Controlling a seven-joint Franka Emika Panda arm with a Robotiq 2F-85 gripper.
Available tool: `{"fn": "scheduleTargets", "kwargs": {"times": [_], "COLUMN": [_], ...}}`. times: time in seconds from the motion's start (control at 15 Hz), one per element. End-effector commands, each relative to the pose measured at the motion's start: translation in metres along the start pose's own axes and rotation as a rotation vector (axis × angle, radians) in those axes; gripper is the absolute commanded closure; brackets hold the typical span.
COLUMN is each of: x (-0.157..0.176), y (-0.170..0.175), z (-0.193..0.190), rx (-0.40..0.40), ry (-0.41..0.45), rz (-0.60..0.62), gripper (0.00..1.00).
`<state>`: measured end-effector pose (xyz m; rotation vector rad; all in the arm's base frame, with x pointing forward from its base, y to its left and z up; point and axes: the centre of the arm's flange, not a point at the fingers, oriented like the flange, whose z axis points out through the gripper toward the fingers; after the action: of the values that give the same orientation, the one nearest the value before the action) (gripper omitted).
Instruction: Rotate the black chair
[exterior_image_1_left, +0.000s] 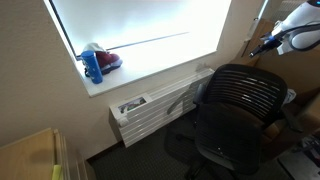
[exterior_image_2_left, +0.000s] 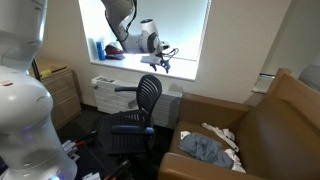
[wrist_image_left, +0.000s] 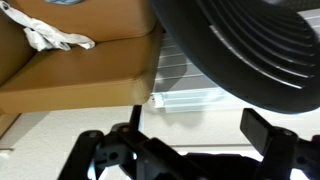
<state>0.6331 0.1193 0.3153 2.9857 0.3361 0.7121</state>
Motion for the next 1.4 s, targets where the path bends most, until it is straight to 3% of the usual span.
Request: {"fn": "scheduleTargets", "kwargs": {"times": [0.0,0.07,0.13,0.4,0.47,0.8,0.87,1.07,1.2,1.33], "x": [-0.003,-0.004,-0.005,-0.006,-0.007,-0.015,-0.018,-0.019,-0.023,-0.025], "y": [0.019,0.023,-0.009,-0.007,-0.010,0.002,-0.016,-0.005,-0.003,0.006], "z": [0.006,0.011,0.004,0.007,0.007,0.022,0.017,0.019,0.022,0.028], "rx": [0.162,0.205,0.134,0.133,0.230,0.440,0.387,0.426,0.423,0.352], "ry": [-0.062,-0.076,-0.030,-0.033,-0.092,-0.195,-0.142,-0.174,-0.211,-0.209], "rz": [-0.095,-0.122,-0.072,-0.077,-0.128,-0.268,-0.215,-0.252,-0.311,-0.396], "gripper": [0.00,0.00,0.00,0.00,0.00,0.00,0.00,0.00,0.00,0.00]}}
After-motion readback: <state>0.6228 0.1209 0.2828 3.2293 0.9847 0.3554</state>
